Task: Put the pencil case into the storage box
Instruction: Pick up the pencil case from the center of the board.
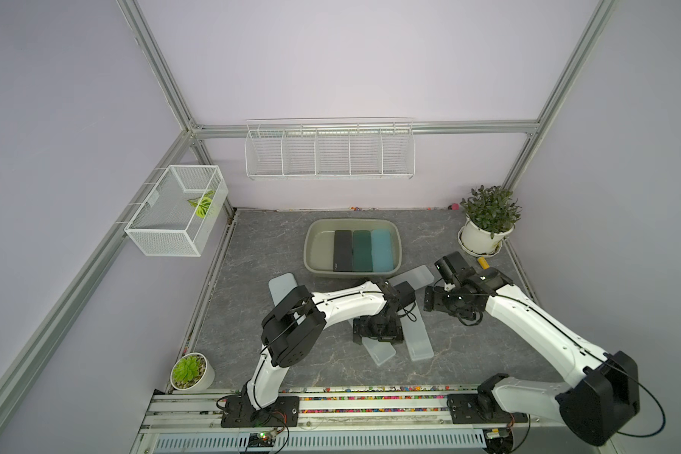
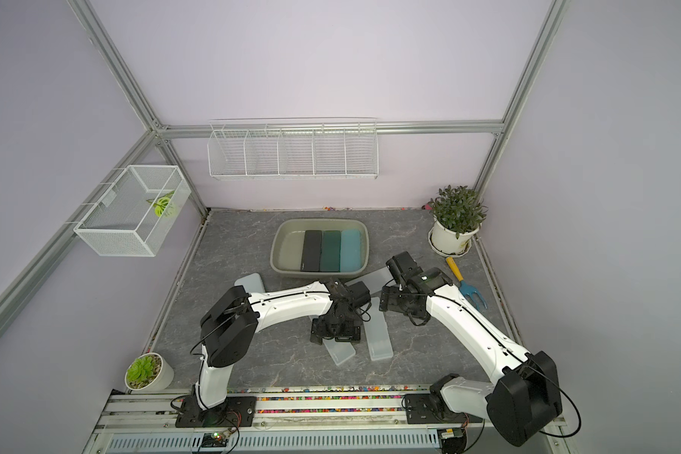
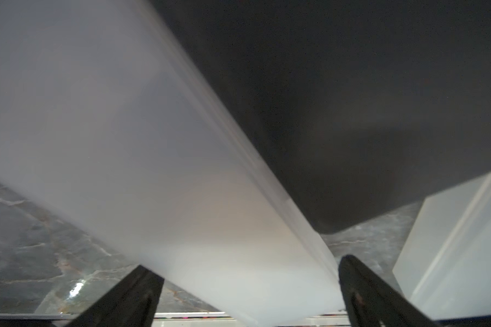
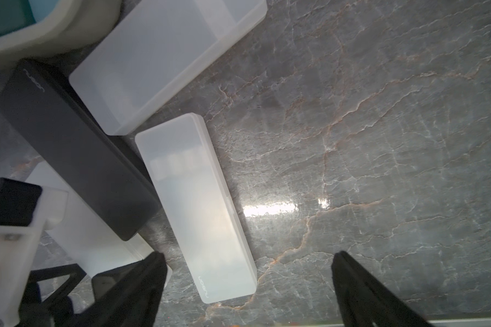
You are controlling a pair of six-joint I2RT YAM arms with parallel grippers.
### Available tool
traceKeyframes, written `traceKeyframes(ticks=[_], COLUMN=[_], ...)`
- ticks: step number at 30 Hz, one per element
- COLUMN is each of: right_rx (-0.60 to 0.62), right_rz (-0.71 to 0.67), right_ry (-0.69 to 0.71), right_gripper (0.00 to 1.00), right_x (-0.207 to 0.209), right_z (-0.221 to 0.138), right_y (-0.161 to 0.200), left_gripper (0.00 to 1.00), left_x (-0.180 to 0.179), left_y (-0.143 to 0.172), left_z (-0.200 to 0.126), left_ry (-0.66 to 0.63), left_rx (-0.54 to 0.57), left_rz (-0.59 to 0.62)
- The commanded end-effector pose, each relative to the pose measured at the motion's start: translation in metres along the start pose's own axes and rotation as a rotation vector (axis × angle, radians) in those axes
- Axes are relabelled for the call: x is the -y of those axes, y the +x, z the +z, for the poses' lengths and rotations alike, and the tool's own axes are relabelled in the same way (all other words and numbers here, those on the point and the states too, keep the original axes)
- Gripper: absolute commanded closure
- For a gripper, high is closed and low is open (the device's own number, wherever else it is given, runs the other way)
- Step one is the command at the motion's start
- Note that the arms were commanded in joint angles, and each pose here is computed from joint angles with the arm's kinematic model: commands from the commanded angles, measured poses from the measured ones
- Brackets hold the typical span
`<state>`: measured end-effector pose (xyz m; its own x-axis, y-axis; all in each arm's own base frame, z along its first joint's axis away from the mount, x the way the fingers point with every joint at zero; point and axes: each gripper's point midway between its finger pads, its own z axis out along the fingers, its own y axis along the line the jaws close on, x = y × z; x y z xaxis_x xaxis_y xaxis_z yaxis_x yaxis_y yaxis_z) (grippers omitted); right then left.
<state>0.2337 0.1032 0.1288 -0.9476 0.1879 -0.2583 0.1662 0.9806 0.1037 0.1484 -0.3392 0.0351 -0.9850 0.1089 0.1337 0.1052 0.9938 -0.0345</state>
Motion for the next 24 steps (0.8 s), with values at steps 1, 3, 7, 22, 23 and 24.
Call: traceKeyframes(ticks=[1,3,7,22,23,24], right_rx=[-0.018,-0.019,-0.017,-0.002,-0.001,-0.001], right_rz=[-0.008,-0.011,-0.013,0.005,0.006,0.005], right_ry=[0.02,0.02,0.021,0.022,0.021,0.019], right_gripper=[0.05,0.05,0.04,0.05,0.05,0.05], right_x=[0.009,0.01,0.012,0.011,0.01,0.009], right_z=[-0.001,-0.002,-0.002,-0.005,-0.006,-0.006], right_y=[0.011,0.012,0.014,0.01,0.009,0.008], left_gripper=[0.0,0.0,0.01,0.43,0.44,0.45], left_x=[0.004,-0.007,-0.038,-0.081,-0.086,-0.089], left_y=[-0.002,0.001,0.009,0.003,0.003,0.002], left_z=[0.012,0.016,0.023,0.012,0.009,0.005], left_ry=[-0.003,-0.031,-0.129,-0.204,-0.206,-0.207], left_rx=[0.007,0.005,0.001,0.062,0.066,0.072], left_rz=[-0.021,-0.031,-0.047,-0.036,-0.038,-0.04])
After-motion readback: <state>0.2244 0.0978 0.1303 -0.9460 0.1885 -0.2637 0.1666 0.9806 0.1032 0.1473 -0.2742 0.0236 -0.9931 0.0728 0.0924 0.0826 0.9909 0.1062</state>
